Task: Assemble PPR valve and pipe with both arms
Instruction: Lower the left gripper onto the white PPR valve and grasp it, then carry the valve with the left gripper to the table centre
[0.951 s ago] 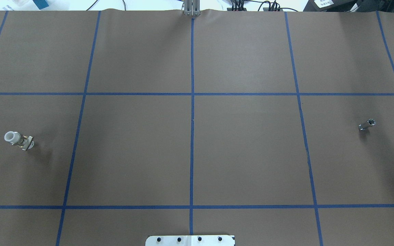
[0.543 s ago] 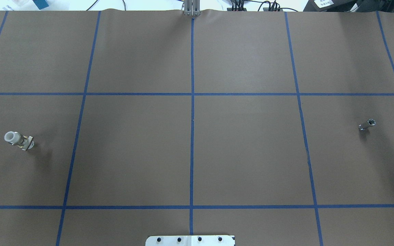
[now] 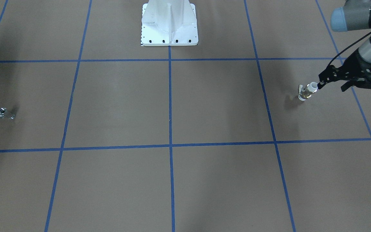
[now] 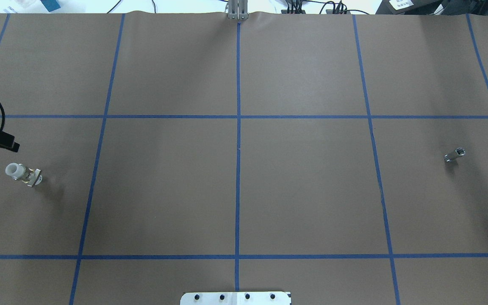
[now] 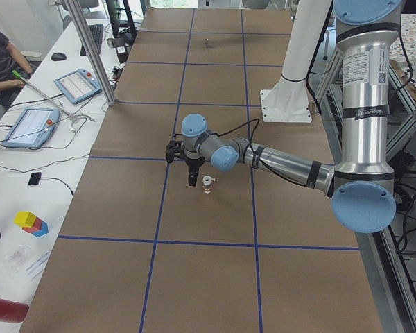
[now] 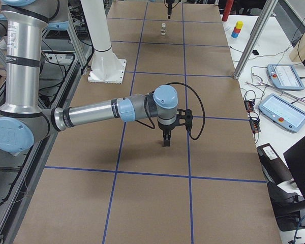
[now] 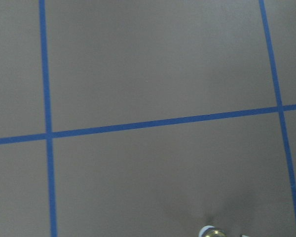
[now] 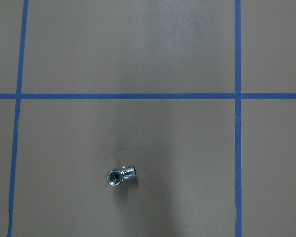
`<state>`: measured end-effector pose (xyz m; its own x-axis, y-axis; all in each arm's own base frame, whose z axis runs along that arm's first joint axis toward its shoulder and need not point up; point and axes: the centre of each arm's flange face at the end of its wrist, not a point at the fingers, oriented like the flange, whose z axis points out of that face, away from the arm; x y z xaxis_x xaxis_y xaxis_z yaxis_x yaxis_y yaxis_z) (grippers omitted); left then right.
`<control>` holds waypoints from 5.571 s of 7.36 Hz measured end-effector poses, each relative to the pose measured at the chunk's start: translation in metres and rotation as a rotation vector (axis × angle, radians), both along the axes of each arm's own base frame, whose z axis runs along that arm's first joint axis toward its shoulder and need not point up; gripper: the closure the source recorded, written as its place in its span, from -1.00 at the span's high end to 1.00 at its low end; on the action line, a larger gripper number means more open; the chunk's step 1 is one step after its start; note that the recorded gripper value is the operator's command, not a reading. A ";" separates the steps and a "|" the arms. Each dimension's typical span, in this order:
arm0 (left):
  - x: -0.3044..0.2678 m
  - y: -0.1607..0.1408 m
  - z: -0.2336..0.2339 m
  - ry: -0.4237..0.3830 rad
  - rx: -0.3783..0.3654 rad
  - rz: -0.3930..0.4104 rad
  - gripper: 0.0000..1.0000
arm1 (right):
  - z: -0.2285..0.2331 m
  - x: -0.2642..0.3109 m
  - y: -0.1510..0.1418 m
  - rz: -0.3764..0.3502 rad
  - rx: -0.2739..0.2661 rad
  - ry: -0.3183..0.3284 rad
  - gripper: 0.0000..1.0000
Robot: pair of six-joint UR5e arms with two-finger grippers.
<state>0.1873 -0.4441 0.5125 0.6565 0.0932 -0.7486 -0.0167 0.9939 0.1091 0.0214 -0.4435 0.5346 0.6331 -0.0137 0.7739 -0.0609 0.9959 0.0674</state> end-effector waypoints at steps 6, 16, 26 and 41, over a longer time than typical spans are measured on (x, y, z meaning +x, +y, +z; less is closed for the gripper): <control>0.034 0.034 0.024 -0.035 -0.047 0.037 -0.99 | 0.012 -0.008 -0.003 -0.018 -0.025 -0.005 0.99; 0.138 -0.034 -0.203 0.064 -0.101 -0.041 -1.00 | 0.008 -0.013 -0.006 -0.005 -0.007 -0.019 0.99; 0.418 -0.086 -0.418 -0.059 -0.153 -0.142 -1.00 | 0.004 -0.016 -0.006 0.010 0.003 -0.025 0.99; 0.418 -0.084 -0.392 -0.036 -0.163 -0.154 0.64 | 0.003 -0.016 -0.004 0.028 0.001 -0.033 0.99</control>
